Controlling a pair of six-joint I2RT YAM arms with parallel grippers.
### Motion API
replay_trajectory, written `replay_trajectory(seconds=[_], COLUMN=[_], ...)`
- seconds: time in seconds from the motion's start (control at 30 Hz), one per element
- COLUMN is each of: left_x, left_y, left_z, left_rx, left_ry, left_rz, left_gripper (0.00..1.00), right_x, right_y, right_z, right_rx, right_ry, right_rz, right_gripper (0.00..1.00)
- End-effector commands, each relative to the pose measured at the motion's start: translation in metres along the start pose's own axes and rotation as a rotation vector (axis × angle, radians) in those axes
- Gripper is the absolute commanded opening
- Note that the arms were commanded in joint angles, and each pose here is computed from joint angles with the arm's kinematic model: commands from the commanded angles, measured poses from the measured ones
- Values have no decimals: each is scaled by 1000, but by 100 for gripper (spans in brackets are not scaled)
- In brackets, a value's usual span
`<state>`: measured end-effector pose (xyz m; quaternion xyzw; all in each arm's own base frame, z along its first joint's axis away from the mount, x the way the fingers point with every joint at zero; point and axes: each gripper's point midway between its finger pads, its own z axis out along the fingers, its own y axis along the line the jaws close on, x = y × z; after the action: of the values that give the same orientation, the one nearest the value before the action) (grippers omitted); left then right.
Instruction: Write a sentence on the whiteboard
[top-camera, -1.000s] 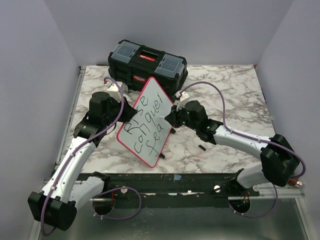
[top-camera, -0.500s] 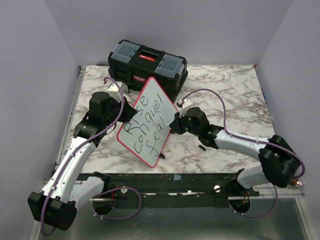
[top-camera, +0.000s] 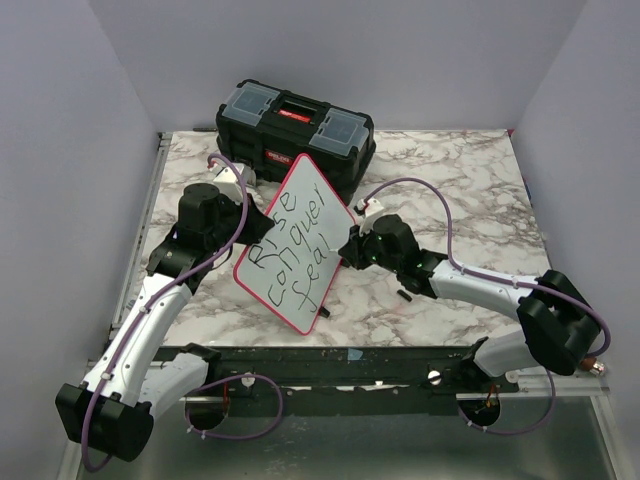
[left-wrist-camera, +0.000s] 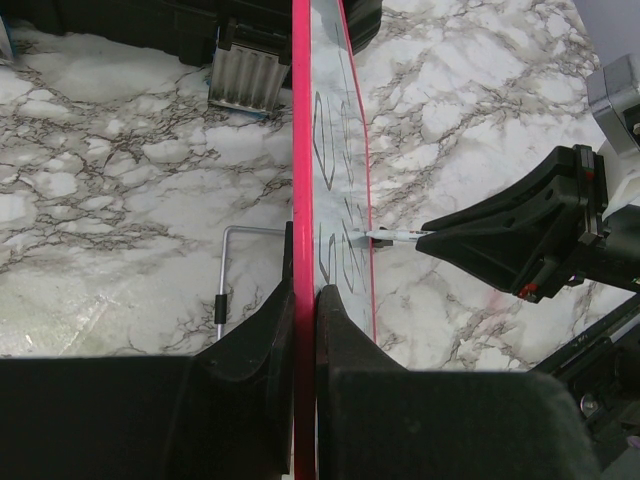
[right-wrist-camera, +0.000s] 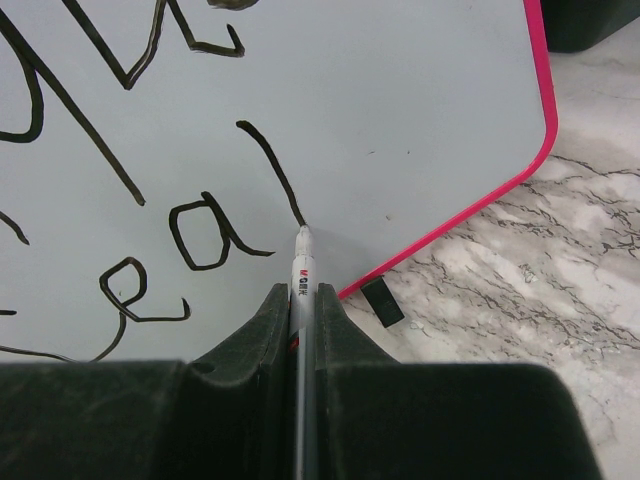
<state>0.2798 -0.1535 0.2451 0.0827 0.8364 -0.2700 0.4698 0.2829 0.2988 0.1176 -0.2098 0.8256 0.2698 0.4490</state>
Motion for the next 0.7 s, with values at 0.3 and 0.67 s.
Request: replay_trajectory(seconds=[0.3,0.67], left_x=[26,25], left_y=[14,13], left_z=[0,-1], left_rx=[-43,-42], left_ry=[92,89], left_rz=[89,89], left_gripper=[0,0], right_x=[-26,-37], right_y=[10,12], right_z=[3,6], right_rx=[-20,-18], right_ry=[-43,-58], right_rz=[-9,-19], right_gripper=[1,1])
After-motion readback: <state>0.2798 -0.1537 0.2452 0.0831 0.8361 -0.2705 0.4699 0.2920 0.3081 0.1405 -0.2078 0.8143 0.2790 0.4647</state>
